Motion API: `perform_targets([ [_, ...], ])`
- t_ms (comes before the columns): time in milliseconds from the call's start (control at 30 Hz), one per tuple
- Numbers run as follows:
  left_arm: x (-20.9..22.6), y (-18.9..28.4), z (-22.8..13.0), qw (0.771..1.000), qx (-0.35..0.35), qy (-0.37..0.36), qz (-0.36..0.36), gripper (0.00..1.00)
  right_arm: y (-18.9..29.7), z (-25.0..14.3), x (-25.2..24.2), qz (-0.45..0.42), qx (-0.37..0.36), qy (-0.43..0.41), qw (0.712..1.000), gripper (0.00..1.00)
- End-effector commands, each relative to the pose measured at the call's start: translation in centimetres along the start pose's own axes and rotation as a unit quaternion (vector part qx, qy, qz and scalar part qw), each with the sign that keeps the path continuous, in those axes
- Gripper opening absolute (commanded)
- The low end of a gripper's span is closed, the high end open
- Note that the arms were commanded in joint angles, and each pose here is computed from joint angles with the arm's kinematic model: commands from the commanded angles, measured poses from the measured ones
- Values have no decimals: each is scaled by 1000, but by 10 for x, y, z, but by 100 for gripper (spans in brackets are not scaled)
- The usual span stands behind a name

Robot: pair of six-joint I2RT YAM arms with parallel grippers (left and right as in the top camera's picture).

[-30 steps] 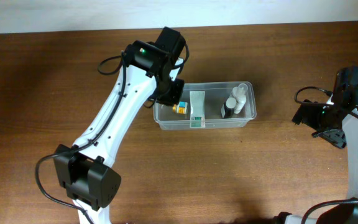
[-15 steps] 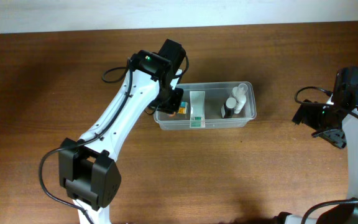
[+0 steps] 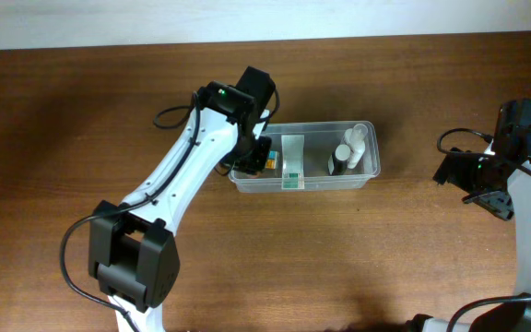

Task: Pack container
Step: 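Carry the orange tube into the container and lower it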

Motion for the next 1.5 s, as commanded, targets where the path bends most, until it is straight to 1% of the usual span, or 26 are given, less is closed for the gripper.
perform_targets([
  [0, 1, -4, -3, 1000, 1, 4, 6, 28, 1, 1, -1, -1, -4, -8, 1000, 98],
  [1033, -4, -5, 7, 1000, -25, 3, -5, 28, 1, 1, -1, -1, -4, -8, 1000, 98],
  [1067, -4, -5, 7, 1000, -25, 3, -5, 47, 1, 1, -1, -1, -4, -8, 1000, 98],
  [1100, -4, -5, 7, 1000, -25, 3, -5, 53, 1, 1, -1, -1, -4, -8, 1000, 98],
  [1133, -4, -5, 7, 1000, -25, 3, -5, 52, 1, 1, -1, -1, -4, -8, 1000, 98],
  [1167, -4, -5, 7, 1000, -25, 3, -5, 34, 1, 1, -1, -1, -4, -8, 1000, 98],
  [1200, -4, -5, 7, 1000, -25, 3, -5, 25, 1, 1, -1, -1, -4, -8, 1000, 98],
  [1267, -4, -5, 7, 1000, -25, 3, -5, 24, 1, 1, -1, -1, -4, -8, 1000, 98],
  [1367, -4, -5, 7, 1000, -25, 3, -5, 26, 1, 1, -1, -1, -4, -8, 1000, 98],
  [1433, -4, -5, 7, 1000, -25, 3, -5, 31, 1, 1, -1, -1, -4, -8, 1000, 98],
  [1467, -4, -5, 7, 1000, -25, 3, -5, 33, 1, 1, -1, -1, -4, -8, 1000, 98],
])
Point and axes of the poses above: each gripper's point midway between its finger pads, its own y axis back along the fingers, its own x axis along the line the jaws close on, z = x × y, the point moved 4 cm from there along y, back along the fingers, and after that the axes turned 14 degrees about y, right-handed, at the moved point
